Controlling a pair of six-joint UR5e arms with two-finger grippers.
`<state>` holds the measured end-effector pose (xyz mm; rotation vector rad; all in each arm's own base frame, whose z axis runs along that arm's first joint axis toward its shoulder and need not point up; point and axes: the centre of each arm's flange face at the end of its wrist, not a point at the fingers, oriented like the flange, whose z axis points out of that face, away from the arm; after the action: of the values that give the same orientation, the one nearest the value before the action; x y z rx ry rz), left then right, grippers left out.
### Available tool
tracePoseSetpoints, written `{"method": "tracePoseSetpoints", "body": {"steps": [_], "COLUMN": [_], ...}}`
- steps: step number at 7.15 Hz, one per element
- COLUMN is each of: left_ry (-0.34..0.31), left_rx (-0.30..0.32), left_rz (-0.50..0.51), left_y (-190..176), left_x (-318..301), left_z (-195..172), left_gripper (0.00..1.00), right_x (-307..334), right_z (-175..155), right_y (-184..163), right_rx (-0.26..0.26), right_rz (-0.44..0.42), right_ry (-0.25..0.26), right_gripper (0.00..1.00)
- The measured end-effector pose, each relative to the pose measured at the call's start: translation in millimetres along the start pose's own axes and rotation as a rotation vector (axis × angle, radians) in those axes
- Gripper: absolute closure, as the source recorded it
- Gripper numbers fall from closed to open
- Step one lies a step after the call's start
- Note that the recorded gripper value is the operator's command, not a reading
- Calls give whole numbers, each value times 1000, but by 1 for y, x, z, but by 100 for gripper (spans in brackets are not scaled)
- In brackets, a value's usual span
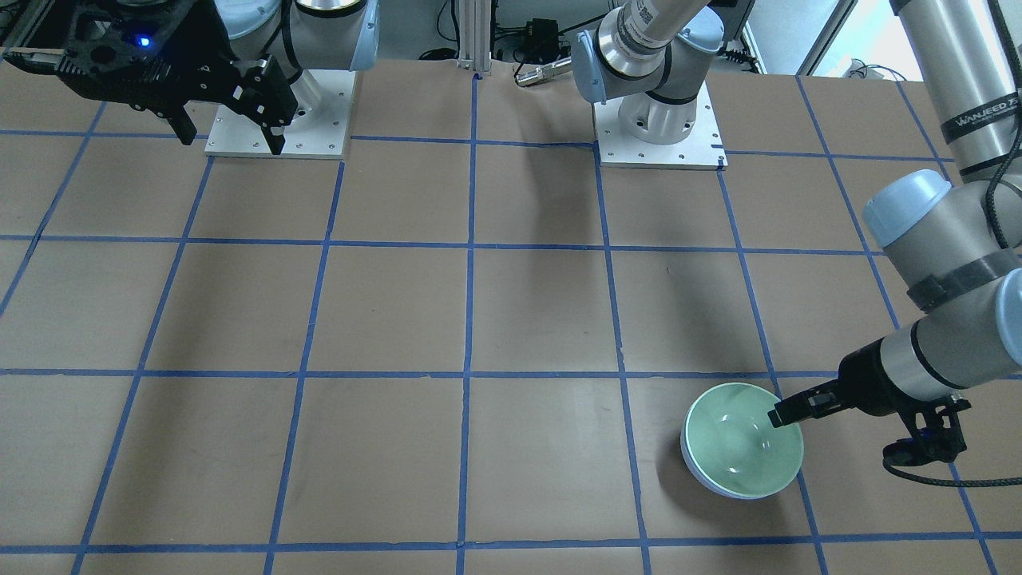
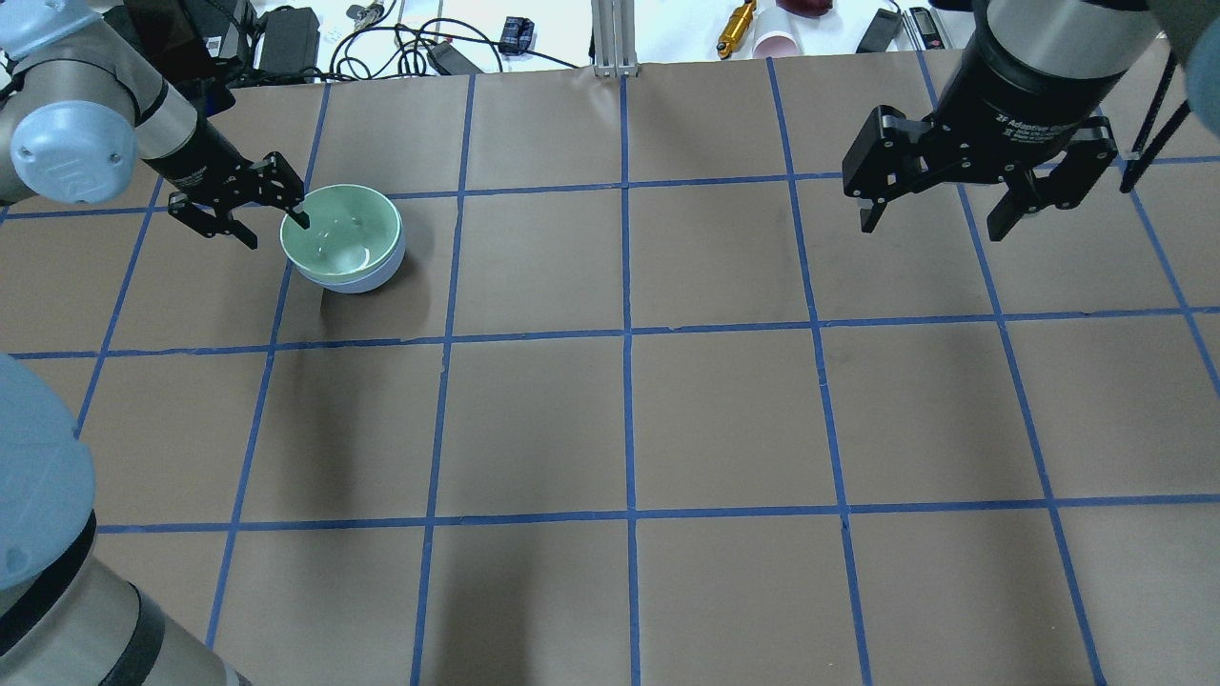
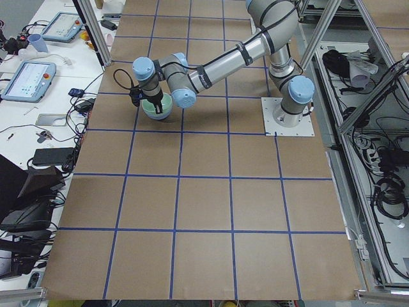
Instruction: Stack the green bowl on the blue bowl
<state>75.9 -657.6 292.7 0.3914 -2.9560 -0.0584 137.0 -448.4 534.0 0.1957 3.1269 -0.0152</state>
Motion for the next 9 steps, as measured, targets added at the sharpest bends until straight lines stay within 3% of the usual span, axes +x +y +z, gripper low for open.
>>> {"method": "tracePoseSetpoints", "body": {"steps": [3, 6, 9], "left_ry": [-80, -165, -176], "left_rx": [2, -1, 7], "left_rz": [82, 214, 262], "left_y": [36, 121, 187], "left_x": [59, 156, 176], "left_z": [-54, -115, -165], "left_gripper": [0, 0, 0], "right_x": [0, 0, 0], "right_z": [0, 0, 0], "right_y": [0, 0, 0], "right_rx": [0, 1, 0], "right_rz": [0, 0, 0], "right_ry": [0, 0, 0], "right_gripper": [0, 0, 0]}}
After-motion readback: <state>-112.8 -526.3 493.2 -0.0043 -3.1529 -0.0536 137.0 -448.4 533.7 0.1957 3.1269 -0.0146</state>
